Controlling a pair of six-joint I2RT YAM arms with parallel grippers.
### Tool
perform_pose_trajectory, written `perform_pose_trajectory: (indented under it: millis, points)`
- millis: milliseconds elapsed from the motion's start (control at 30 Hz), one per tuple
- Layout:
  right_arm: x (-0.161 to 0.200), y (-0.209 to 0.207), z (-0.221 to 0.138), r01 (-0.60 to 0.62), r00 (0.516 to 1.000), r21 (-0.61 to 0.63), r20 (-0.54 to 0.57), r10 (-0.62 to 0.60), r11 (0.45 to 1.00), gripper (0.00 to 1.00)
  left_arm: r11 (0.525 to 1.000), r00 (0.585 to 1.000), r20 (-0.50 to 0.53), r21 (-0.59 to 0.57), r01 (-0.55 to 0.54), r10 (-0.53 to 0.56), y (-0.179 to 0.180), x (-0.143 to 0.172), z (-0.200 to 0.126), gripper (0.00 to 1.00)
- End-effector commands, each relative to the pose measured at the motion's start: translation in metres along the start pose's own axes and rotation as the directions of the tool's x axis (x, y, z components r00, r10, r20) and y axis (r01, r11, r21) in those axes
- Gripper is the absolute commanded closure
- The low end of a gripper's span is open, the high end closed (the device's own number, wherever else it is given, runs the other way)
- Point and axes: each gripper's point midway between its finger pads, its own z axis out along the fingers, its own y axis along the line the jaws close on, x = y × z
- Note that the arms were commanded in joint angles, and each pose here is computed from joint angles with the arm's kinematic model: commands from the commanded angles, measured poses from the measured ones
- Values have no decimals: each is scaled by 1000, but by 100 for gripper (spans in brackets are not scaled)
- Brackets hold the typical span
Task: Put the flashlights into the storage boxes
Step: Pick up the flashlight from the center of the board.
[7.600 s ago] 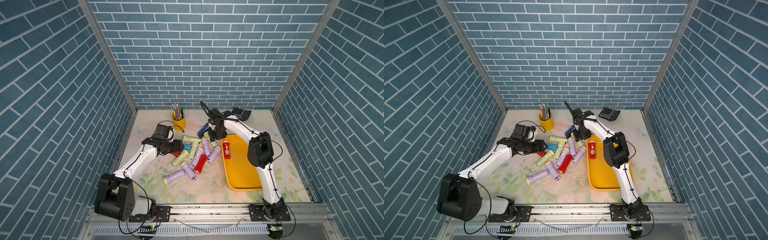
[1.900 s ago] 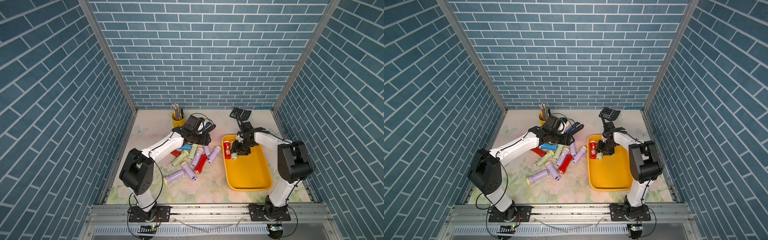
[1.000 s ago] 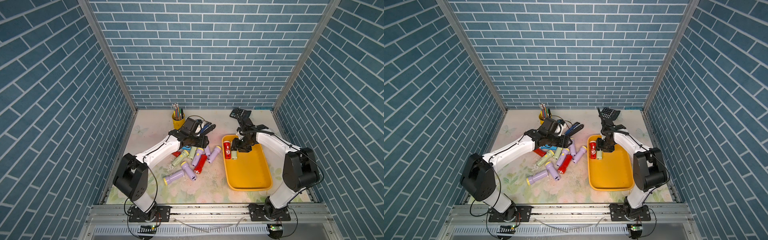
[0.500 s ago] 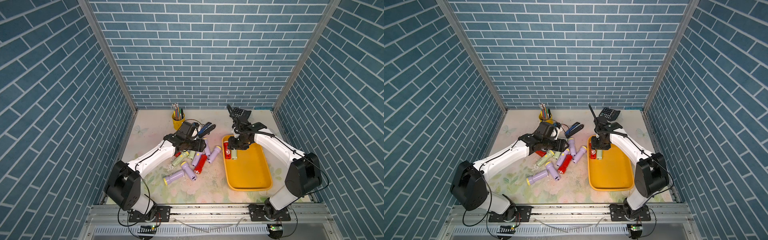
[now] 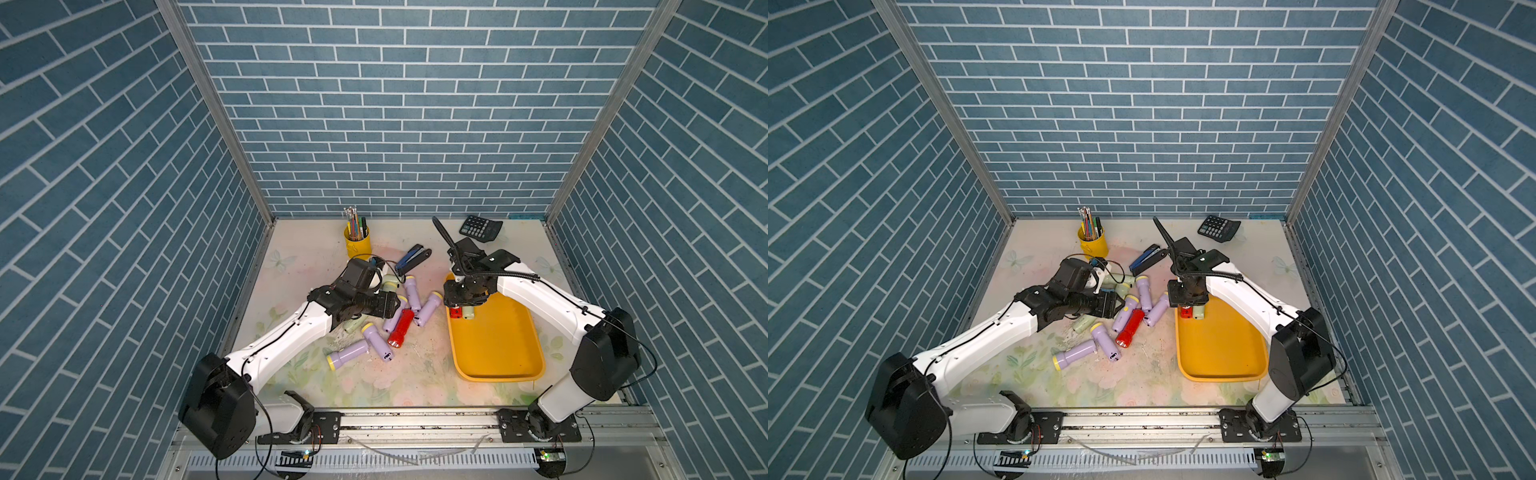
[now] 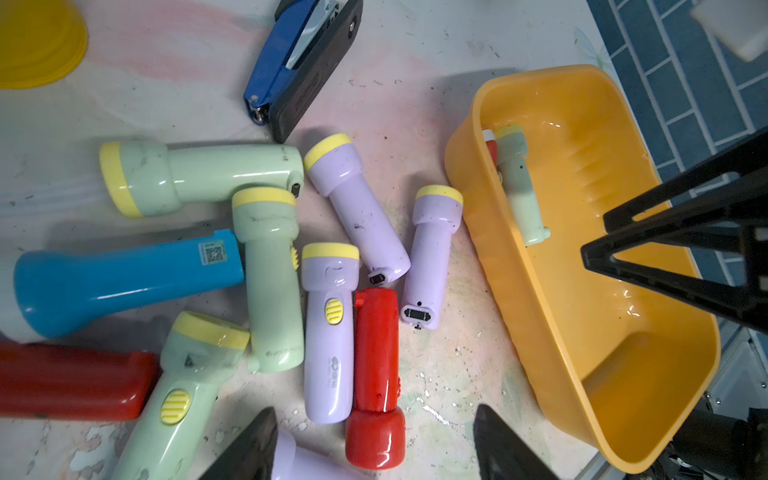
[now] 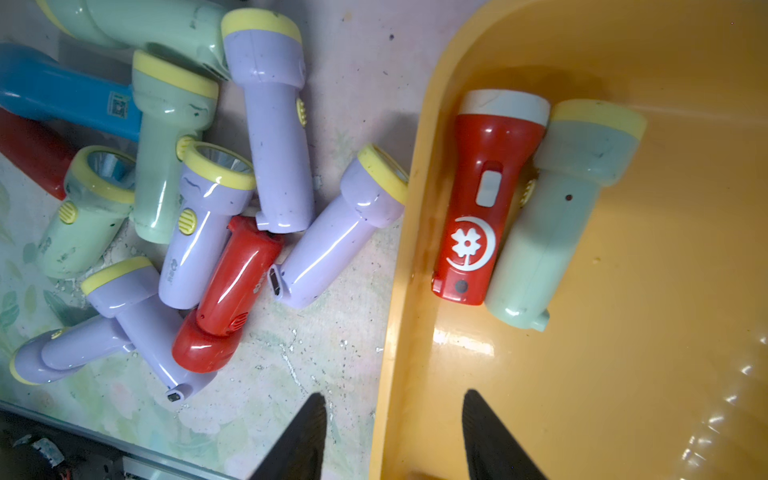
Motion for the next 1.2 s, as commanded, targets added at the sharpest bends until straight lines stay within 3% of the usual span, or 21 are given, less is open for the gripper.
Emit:
perform_pose_trajectory:
  millis: [0,433,700,1167]
  points:
    - [-7,12,-9,-21,1000,8,16,21,1000,46,999,999,6,-12,42,-42,12,4,-3,24]
    - [-30,53,26,51,996,-34,-75,-53,998,46,979,979,15,-19,202,-202,52,8,0,24]
    - [-48,75,56,70,987,-69,-138,-79,995,46,973,973,6,-32,229,-229,64,3,8,24]
    - [-52,75,106,52,971,-31,-234,-58,998,46,972,972,-23,-38,233,-234,72,-3,19,25]
